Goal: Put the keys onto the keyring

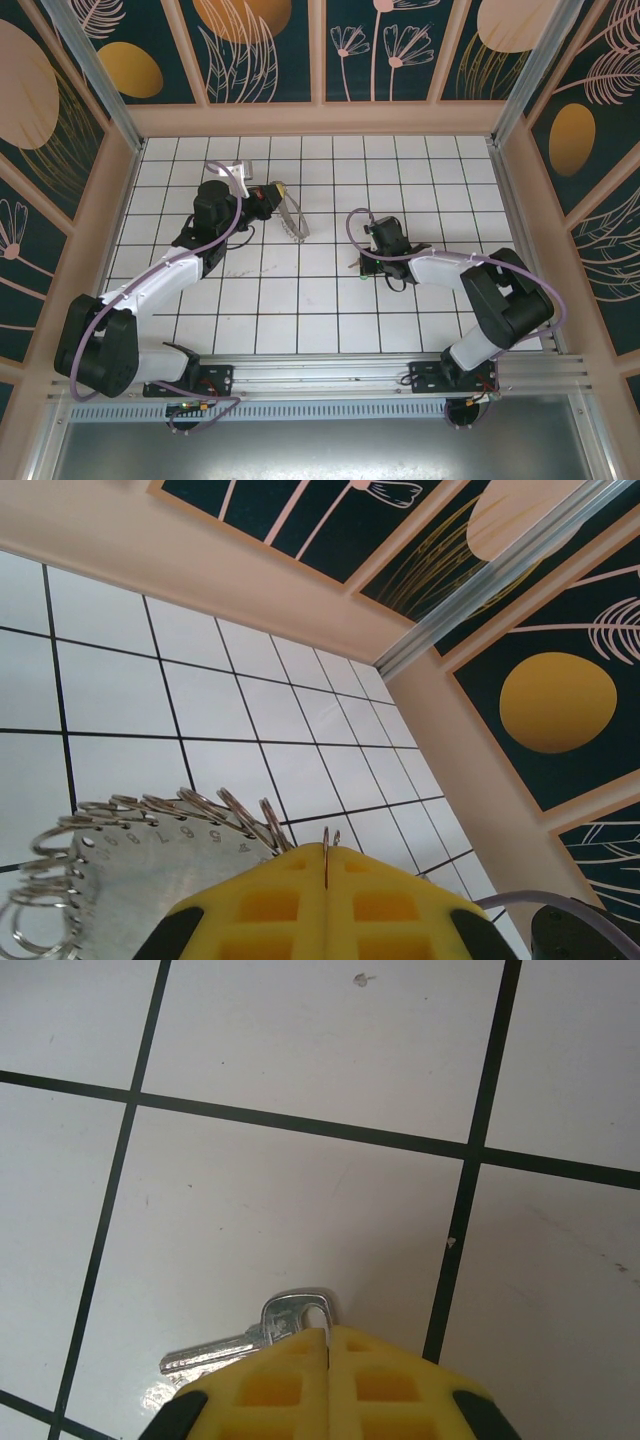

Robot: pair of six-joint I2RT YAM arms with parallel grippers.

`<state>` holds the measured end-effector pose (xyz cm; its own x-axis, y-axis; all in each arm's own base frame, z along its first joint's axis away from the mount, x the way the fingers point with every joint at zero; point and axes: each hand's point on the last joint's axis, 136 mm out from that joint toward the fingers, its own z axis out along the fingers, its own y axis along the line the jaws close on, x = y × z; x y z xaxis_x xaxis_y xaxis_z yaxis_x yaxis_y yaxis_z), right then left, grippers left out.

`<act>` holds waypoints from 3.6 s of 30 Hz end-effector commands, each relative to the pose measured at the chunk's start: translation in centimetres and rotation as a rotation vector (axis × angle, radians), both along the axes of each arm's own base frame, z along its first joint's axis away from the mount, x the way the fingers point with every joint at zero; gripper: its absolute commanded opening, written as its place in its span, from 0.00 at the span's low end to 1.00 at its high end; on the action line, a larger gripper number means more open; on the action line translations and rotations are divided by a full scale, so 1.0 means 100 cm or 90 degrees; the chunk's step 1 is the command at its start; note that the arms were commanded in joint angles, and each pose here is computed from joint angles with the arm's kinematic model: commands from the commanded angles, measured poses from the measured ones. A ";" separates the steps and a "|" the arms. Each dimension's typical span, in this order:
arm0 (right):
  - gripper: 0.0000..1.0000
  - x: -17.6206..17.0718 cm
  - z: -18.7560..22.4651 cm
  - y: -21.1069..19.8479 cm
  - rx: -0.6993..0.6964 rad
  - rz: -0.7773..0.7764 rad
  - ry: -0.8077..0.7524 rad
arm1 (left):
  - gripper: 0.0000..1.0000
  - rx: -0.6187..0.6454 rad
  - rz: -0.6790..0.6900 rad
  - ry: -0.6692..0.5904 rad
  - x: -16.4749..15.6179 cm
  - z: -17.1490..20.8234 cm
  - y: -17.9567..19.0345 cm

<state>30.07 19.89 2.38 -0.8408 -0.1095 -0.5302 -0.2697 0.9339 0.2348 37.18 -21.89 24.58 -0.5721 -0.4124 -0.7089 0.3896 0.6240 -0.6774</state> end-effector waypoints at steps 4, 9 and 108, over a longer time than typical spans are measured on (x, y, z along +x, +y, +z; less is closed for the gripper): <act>0.00 0.014 0.052 0.003 0.074 0.006 -0.059 | 0.00 -0.013 -0.028 -0.055 -0.001 0.023 -0.009; 0.00 0.017 0.113 0.006 0.180 0.034 -0.130 | 0.00 -0.011 -0.054 -0.068 -0.004 0.030 -0.014; 0.00 -0.050 0.357 0.055 0.506 0.302 -0.566 | 0.00 0.085 -0.352 -0.436 -0.106 0.105 -0.128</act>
<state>25.34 25.27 35.46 -0.2080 0.2769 -0.9381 -0.8629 0.3998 0.3093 27.26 -34.58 33.80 -0.1353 -0.0688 -0.9884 0.9376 0.3137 -0.1502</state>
